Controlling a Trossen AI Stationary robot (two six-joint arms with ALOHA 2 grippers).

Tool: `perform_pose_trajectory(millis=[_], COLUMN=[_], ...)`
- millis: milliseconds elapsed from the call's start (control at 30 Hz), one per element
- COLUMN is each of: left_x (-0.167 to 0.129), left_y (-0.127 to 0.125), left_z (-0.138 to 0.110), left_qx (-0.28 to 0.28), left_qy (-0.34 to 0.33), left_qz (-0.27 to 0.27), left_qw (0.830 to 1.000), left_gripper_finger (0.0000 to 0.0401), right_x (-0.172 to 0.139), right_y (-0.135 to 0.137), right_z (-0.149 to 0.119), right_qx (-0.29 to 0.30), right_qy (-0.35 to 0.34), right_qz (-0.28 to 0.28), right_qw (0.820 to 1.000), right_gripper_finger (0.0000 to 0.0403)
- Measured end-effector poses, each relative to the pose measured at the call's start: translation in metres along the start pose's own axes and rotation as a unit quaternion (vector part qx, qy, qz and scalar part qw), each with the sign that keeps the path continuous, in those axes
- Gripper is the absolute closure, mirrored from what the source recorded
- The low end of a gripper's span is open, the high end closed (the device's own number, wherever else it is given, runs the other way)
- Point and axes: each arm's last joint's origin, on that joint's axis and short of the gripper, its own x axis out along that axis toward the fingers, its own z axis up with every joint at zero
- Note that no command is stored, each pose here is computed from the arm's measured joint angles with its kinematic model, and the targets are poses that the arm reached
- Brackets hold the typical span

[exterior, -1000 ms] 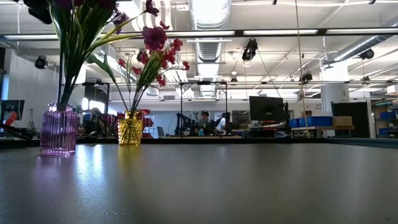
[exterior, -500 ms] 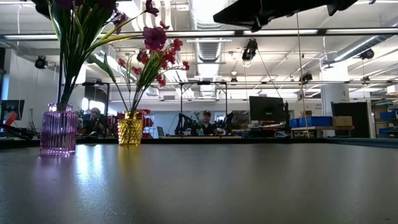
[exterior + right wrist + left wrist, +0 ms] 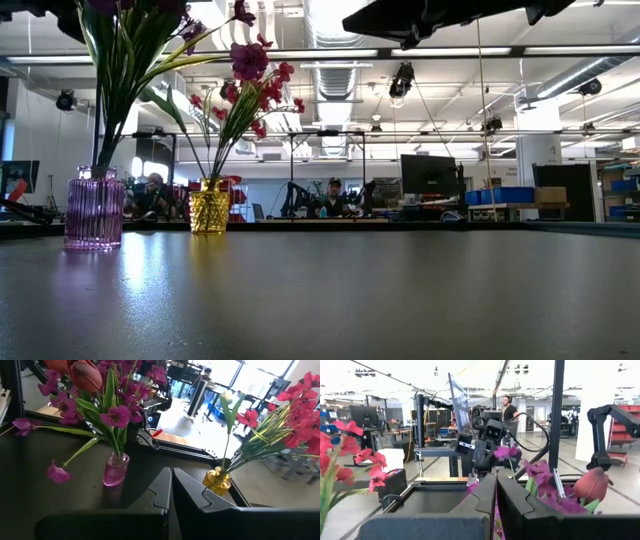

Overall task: Sort flowers into vase by color
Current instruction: Return to Home Position

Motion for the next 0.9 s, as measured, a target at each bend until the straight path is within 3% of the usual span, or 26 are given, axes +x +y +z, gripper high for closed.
perform_pose_trajectory(millis=[467,700,900], left_x=[0.018,0.019,0.018], left_y=[-0.014,-0.013,-0.009], left_z=[-0.045,-0.050,-0.051], left_qx=[0.059,0.066,0.073], left_qy=[-0.011,0.002,0.017], left_qz=[-0.002,0.037,0.102], left_qw=[0.998,0.997,0.992], left_gripper_finger=[0.0401,0.0401,0.0401], right_x=[0.000,-0.003,-0.010], right_y=[0.001,0.003,0.002], right_z=[-0.004,-0.011,-0.016], right_qx=[-0.003,-0.012,-0.008], right_qy=[0.017,0.023,0.011], right_qz=[0.012,0.014,0.007], right_qw=[1.000,1.000,1.000], right_gripper_finger=[0.0394,0.0394,0.0394])
